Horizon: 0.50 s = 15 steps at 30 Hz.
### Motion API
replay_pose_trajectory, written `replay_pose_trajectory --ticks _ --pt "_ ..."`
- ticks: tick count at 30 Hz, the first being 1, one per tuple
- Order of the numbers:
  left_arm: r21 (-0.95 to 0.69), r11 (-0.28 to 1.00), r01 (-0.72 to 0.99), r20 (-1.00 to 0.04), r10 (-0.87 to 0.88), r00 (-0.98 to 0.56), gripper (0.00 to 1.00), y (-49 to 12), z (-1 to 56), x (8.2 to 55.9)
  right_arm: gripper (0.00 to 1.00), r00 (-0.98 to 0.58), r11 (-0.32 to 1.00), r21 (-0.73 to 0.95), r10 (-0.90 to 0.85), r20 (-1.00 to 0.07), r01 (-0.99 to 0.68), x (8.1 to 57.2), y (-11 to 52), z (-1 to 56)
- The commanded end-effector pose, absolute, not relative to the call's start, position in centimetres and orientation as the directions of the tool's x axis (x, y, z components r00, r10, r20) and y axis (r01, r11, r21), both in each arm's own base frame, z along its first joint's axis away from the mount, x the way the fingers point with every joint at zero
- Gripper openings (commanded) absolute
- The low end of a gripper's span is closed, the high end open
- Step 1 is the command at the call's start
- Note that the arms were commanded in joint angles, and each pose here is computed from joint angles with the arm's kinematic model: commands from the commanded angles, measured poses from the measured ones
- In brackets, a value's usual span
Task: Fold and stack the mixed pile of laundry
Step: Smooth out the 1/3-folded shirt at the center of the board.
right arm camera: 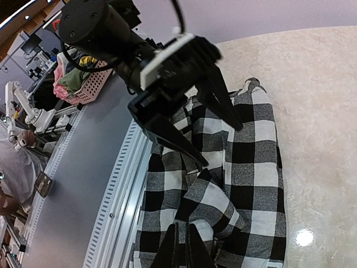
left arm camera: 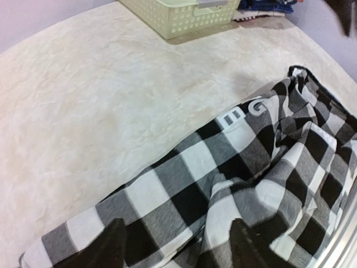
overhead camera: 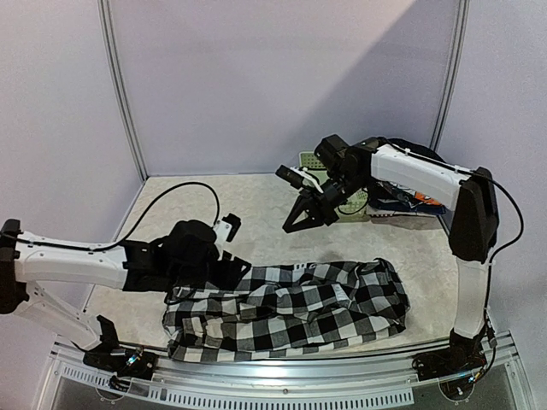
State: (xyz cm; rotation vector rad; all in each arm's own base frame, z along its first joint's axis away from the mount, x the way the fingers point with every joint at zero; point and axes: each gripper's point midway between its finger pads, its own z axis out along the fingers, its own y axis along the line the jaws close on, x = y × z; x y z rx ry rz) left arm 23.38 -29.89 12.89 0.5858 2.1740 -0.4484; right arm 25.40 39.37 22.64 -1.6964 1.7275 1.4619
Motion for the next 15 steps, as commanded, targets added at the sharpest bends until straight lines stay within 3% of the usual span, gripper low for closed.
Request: replay_pose_trajectory --ticks 1,6,8,12,15 --pt "-0.056 0.823 0.566 -0.797 0.304 -0.521 0.71 -26.6 12.9 21.6 0.06 -0.299 -0.244 0.495 -0.554 -0.777 -0.834 25.8 40.4 21.9" --pt "-0.023 0.730 0.683 -0.792 0.404 -0.458 0.83 -26.9 13.7 19.9 0.07 -0.304 -0.199 0.486 -0.568 -0.765 -0.851 27.1 41.5 19.9" --pt "-0.022 0.687 0.727 -0.776 0.447 -0.446 0.84 -27.6 13.0 19.2 0.09 -0.346 -0.094 0.474 -0.563 -0.751 -0.875 28.9 42.1 18.7" --pt "-0.030 0.667 0.745 -0.738 0.487 -0.467 0.85 -28.9 10.8 19.3 0.28 -0.566 0.309 0.474 -0.448 -0.692 -0.824 33.1 41.0 17.6" --pt "-0.044 0.636 0.771 -0.692 0.537 -0.482 0.86 -30.0 8.7 18.8 0.39 -0.649 0.500 0.450 -0.354 -0.674 -0.740 34.2 38.6 17.6"
